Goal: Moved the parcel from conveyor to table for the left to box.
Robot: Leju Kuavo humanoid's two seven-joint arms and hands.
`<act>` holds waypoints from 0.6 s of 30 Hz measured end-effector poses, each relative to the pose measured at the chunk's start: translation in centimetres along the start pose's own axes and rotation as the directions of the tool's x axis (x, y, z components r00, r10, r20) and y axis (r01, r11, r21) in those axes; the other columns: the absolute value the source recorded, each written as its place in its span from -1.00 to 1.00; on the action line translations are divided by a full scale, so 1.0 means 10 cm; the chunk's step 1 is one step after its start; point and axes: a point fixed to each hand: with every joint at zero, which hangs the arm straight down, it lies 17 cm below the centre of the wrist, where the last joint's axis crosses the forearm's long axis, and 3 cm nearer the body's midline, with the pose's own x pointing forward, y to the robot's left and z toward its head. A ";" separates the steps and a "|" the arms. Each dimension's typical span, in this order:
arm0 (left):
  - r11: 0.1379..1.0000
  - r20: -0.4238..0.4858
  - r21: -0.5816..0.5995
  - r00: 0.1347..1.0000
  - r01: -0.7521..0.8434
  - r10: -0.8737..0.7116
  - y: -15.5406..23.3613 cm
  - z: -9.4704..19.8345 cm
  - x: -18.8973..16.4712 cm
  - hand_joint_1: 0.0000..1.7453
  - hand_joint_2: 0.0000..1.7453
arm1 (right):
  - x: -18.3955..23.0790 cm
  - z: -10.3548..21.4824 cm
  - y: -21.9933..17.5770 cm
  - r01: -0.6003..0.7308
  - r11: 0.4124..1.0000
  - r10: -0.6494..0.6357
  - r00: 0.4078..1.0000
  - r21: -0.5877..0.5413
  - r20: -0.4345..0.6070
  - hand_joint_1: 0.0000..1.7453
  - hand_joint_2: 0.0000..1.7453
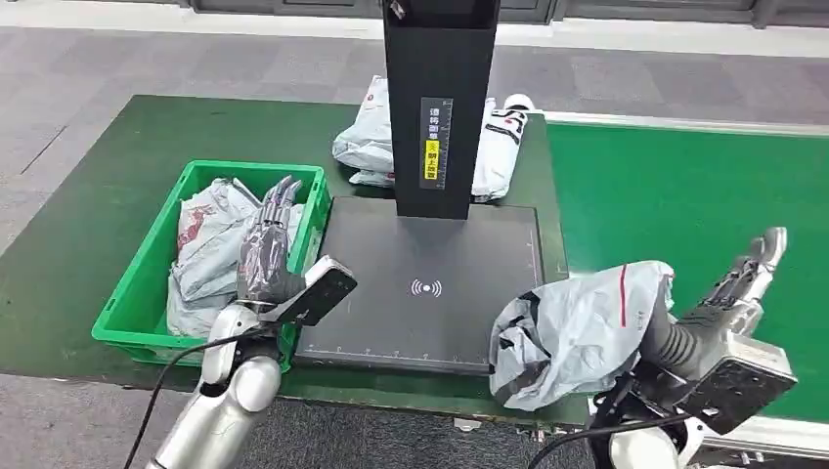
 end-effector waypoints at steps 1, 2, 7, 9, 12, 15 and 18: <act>1.000 0.001 -0.005 1.000 0.002 -0.002 -0.02 0.00 0.00 -1.00 1.00 | -0.01 0.00 0.01 0.005 1.000 -0.005 1.000 0.005 -0.007 -1.00 1.00; 1.000 0.000 -0.007 1.000 0.003 -0.003 -0.03 -0.01 0.00 -1.00 1.00 | -0.03 0.00 0.03 0.012 1.000 -0.011 1.000 0.013 -0.019 -1.00 1.00; 1.000 0.008 -0.021 1.000 0.014 -0.014 -0.08 -0.06 0.00 -1.00 1.00 | -0.28 -0.10 0.43 0.039 0.989 -0.026 0.995 0.143 -0.092 -1.00 1.00; 1.000 0.021 -0.025 1.000 0.018 -0.018 -0.09 -0.11 0.04 -1.00 1.00 | -0.45 -0.16 0.68 0.049 0.973 -0.021 0.992 0.226 -0.123 -1.00 1.00; 0.999 0.020 -0.030 1.000 0.021 -0.021 -0.11 -0.13 0.03 -1.00 1.00 | -0.63 -0.26 0.81 0.036 0.966 0.000 0.990 0.255 -0.142 -1.00 1.00; 0.999 0.016 -0.038 1.000 0.024 -0.024 -0.14 -0.13 0.01 -1.00 1.00 | -0.74 -0.32 0.85 0.024 0.965 0.017 0.988 0.259 -0.154 -1.00 1.00; 0.999 0.014 -0.041 1.000 0.027 -0.026 -0.16 -0.13 -0.01 -1.00 1.00 | -0.80 -0.33 0.86 0.018 0.965 0.026 0.986 0.263 -0.163 -1.00 1.00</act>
